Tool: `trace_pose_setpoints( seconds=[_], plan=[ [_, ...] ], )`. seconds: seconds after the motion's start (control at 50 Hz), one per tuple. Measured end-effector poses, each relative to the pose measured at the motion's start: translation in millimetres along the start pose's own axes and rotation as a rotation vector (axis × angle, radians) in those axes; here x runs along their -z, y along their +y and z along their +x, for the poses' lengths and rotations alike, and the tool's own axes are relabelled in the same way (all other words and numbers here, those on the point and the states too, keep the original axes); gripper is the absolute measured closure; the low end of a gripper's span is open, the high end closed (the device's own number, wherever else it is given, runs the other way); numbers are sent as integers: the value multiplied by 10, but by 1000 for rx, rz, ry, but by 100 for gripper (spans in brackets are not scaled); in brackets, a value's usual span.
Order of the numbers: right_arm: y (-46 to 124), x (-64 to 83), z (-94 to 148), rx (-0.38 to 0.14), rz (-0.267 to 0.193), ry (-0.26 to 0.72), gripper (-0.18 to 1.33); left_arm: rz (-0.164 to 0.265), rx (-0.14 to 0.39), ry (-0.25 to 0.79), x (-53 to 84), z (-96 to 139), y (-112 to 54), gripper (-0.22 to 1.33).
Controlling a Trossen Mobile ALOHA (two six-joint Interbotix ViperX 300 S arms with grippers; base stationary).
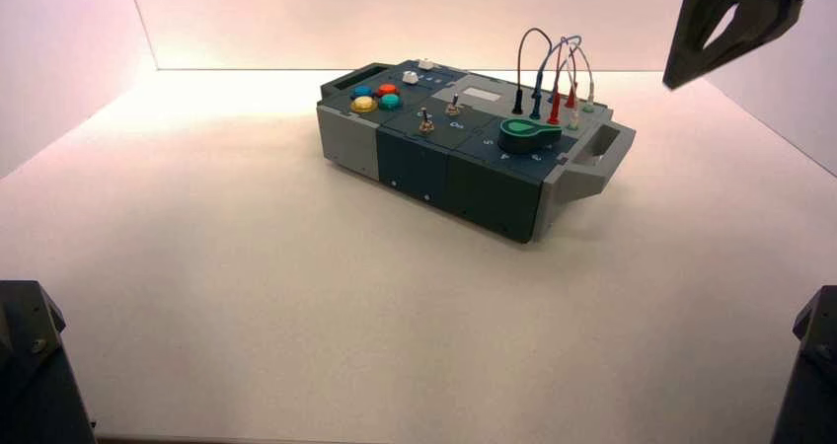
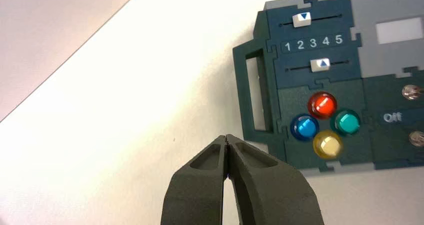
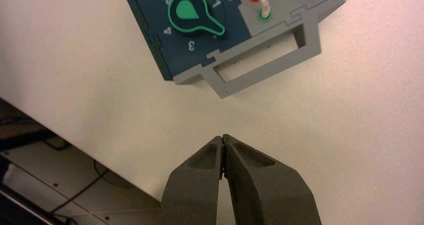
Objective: Rotate the box counterclockwise.
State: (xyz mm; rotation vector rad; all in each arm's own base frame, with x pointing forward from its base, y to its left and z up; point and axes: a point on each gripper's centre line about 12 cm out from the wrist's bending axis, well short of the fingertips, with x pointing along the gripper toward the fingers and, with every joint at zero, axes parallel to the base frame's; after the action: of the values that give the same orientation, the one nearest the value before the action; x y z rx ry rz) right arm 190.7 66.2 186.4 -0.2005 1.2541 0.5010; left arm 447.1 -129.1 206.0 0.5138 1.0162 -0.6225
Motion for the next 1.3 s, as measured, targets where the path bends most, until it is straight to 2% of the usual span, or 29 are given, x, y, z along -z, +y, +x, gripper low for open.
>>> trace_pose_setpoints(
  seconds=[0.18, 0.46, 0.74, 0.94, 1.06, 1.3],
  plan=[
    [15, -29, 104, 0, -26, 27, 129, 45, 28, 23, -154, 260, 24, 128],
    [3, -48, 246, -2, -38, 72, 129, 76, 49, 31, -307, 550, 8, 128],
    [108, -113, 402, -15, -114, 139, 129, 83, 41, 13, -446, 727, 83, 128],
    [98, -125, 514, -17, -119, 175, 129, 83, 42, 2, -520, 831, 109, 128],
    [92, -118, 568, -11, -135, 198, 129, 89, 51, 6, -546, 949, 77, 128],
    [72, -166, 588, 12, -152, 161, 129, 122, 67, 7, -636, 1126, -50, 128]
  ],
)
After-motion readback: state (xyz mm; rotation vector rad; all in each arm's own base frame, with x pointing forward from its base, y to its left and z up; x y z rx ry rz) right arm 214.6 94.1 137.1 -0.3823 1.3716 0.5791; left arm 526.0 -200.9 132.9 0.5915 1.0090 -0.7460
